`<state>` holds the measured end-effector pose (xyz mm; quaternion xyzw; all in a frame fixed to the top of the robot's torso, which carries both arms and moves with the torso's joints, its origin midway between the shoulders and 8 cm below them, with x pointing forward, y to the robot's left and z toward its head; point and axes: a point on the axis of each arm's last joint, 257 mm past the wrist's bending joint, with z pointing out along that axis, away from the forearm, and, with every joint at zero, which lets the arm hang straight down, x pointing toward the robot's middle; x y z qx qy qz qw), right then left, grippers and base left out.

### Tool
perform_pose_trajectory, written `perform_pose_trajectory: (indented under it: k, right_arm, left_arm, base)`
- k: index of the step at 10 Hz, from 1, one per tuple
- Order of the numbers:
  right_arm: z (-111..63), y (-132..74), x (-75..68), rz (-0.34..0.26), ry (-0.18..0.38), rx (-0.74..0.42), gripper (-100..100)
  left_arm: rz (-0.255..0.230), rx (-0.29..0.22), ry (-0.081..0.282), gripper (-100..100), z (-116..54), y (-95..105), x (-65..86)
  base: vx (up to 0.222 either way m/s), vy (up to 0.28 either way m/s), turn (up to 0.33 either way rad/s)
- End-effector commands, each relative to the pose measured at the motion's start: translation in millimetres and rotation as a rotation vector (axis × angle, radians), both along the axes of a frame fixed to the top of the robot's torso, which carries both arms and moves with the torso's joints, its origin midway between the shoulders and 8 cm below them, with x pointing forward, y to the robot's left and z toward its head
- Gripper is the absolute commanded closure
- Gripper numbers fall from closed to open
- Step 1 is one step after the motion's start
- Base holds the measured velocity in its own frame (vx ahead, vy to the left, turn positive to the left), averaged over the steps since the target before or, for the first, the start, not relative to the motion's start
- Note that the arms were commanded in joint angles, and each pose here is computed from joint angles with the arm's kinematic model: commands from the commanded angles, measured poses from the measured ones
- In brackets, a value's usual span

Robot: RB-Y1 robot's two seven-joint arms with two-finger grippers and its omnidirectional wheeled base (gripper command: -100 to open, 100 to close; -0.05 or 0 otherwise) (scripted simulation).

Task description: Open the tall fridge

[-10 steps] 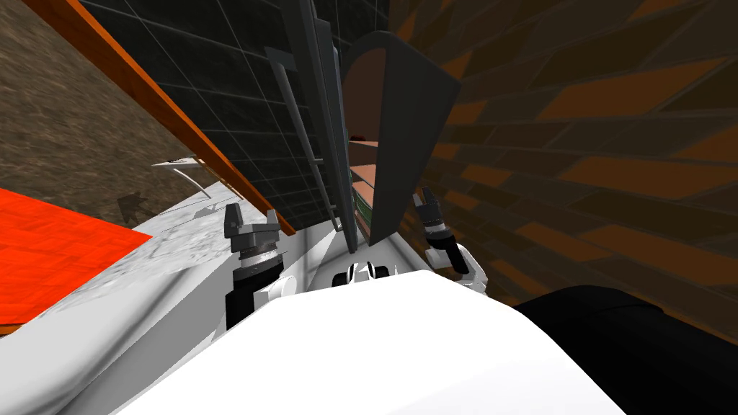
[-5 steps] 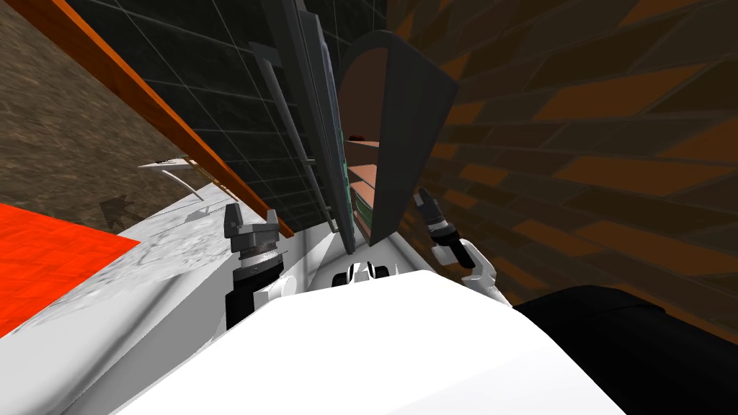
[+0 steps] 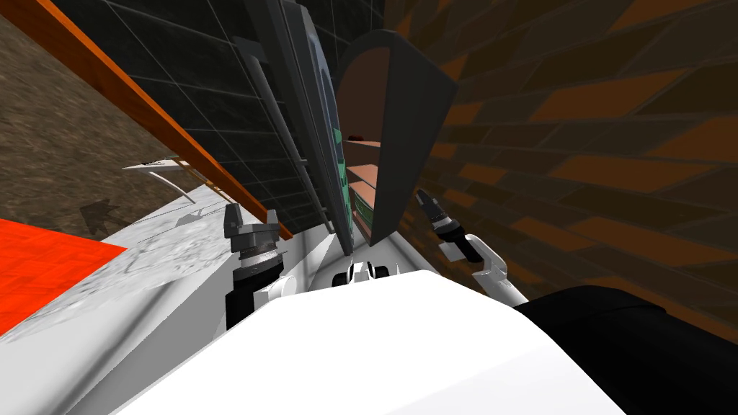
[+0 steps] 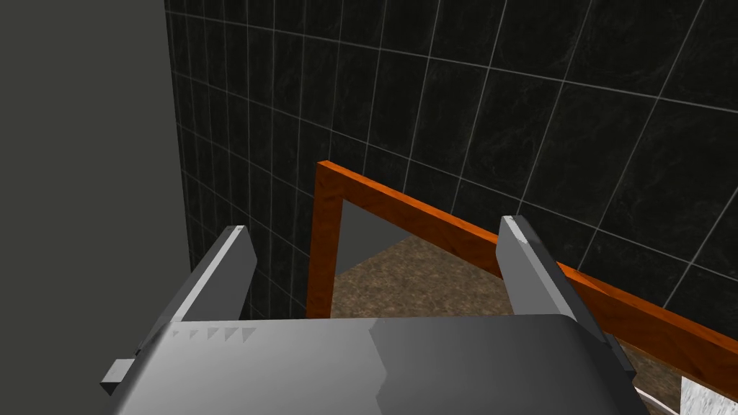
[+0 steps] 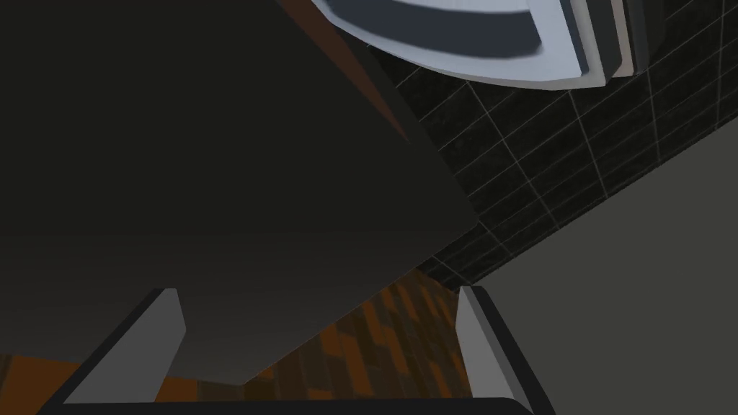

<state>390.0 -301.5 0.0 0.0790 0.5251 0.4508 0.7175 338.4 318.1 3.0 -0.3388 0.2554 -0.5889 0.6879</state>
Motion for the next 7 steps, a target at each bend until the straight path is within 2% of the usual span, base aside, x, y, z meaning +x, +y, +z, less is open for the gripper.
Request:
perform_pose_trajectory:
  k: [1,2,3,4,6,7]
  right_arm:
    - [0.0,-3.4,4.9,0.000,0.009,-0.064,-100]
    - [-1.8,-17.2,11.8,-0.031,0.017,-0.125,-100]
    - [-0.8,-14.9,12.5,-0.020,0.020,-0.152,-100]
    - [-1.3,-30.0,19.1,-0.055,0.024,-0.205,-100]
    - [1.0,-26.0,20.6,-0.036,0.028,-0.252,-100]
    - [2.6,-41.2,27.3,-0.071,0.029,-0.308,-100]
  left_arm:
    - [0.000,0.000,0.000,0,0.0,0.0,0.0]
    - [0.000,0.000,0.000,0,0.0,0.0,0.0]
    - [0.000,0.000,0.000,0,0.0,0.0,0.0]
    - [0.000,0.000,0.000,0,0.0,0.0,0.0]
    - [0.000,0.000,0.000,0,0.0,0.0,0.0]
    - [0.000,0.000,0.000,0,0.0,0.0,0.0]
  base:
    - [0.006,0.026,0.009]
    - [0.012,0.046,-0.083]
    - [0.017,0.051,-0.054]
    - [0.019,0.072,-0.087]
    - [0.009,0.049,-0.017]
    - [0.009,0.050,-0.052]
